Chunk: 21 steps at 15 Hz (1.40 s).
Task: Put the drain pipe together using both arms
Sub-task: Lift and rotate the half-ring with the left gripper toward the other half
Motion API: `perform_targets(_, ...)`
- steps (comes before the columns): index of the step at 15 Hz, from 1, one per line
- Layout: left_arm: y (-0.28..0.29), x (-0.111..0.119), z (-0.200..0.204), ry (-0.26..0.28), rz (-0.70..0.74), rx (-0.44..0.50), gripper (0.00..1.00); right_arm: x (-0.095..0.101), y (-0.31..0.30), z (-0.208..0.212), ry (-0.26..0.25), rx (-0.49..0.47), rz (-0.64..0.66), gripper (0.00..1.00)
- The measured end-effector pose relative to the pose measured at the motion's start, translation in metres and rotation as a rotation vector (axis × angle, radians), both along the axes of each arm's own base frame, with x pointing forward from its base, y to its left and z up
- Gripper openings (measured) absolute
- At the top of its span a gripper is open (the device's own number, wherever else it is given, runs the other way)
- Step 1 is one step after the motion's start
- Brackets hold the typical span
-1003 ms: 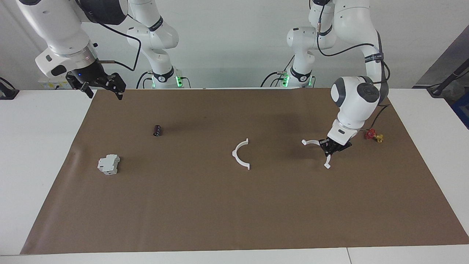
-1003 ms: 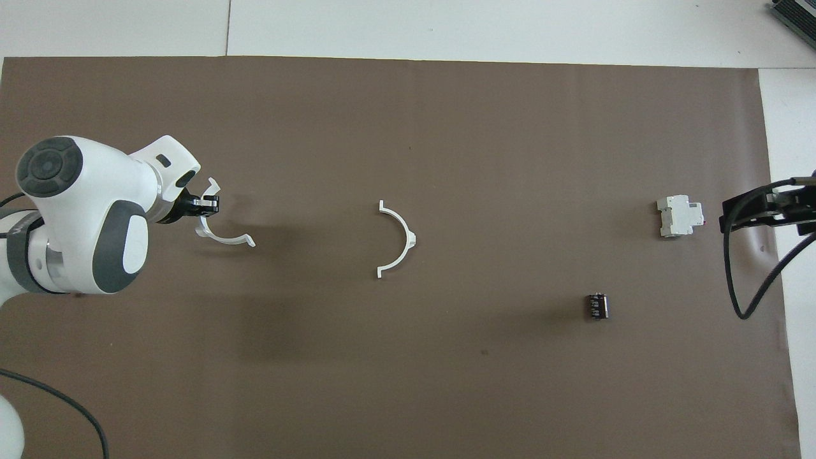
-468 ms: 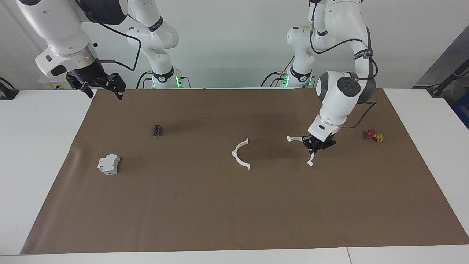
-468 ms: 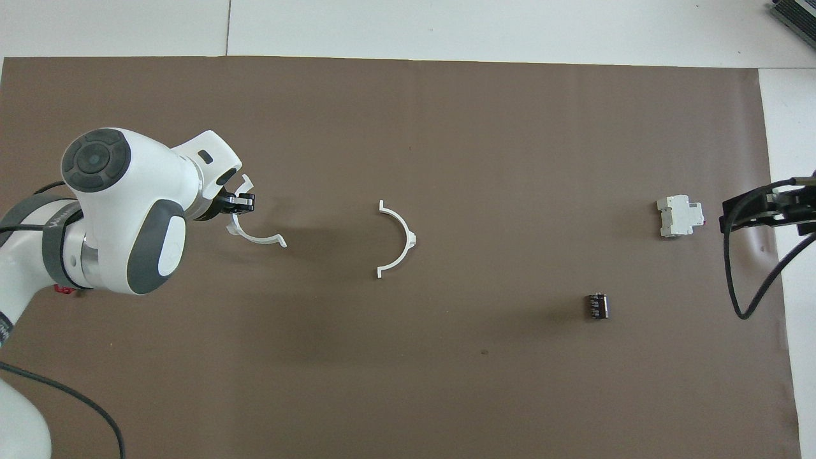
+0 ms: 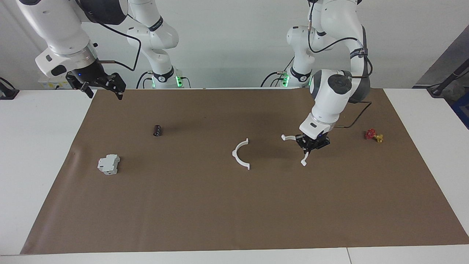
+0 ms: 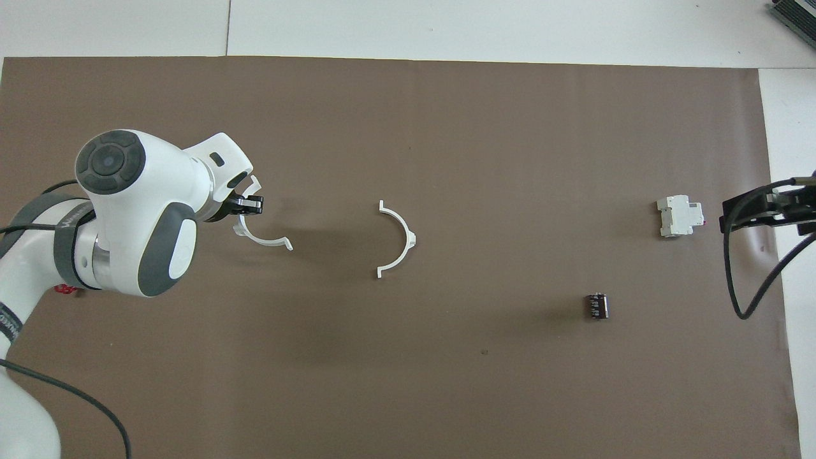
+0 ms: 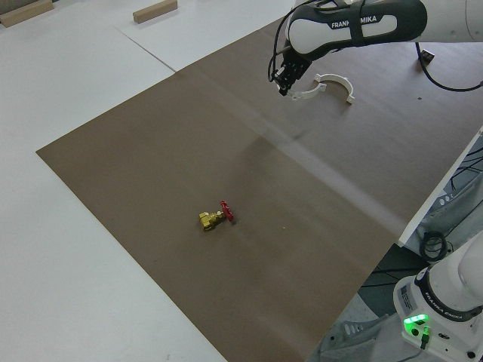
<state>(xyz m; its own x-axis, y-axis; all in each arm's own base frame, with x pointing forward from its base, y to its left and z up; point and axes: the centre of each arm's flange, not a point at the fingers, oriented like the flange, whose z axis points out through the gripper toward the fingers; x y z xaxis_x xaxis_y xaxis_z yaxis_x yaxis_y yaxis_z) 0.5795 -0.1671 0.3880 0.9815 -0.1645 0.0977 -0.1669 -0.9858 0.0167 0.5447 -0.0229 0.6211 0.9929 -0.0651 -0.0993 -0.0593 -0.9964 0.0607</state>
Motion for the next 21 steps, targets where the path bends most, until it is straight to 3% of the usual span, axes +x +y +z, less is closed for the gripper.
perform_targets(6,-0.021,-0.006,-0.001,0.001,-0.038,0.001,0.07,0.000,0.000,0.000,0.000,0.000,0.000,1.00)
perform_targets(12,-0.057,-0.014,0.004,-0.044,-0.056,-0.021,0.07,0.000,0.000,0.000,0.000,0.000,0.000,1.00)
perform_targets(18,-0.074,-0.019,0.005,-0.061,-0.122,-0.023,0.07,0.000,0.000,0.000,0.000,0.000,0.000,1.00)
perform_targets(21,-0.078,-0.020,0.005,-0.072,-0.223,-0.013,0.07,0.000,0.000,0.000,0.000,0.000,0.000,1.00)
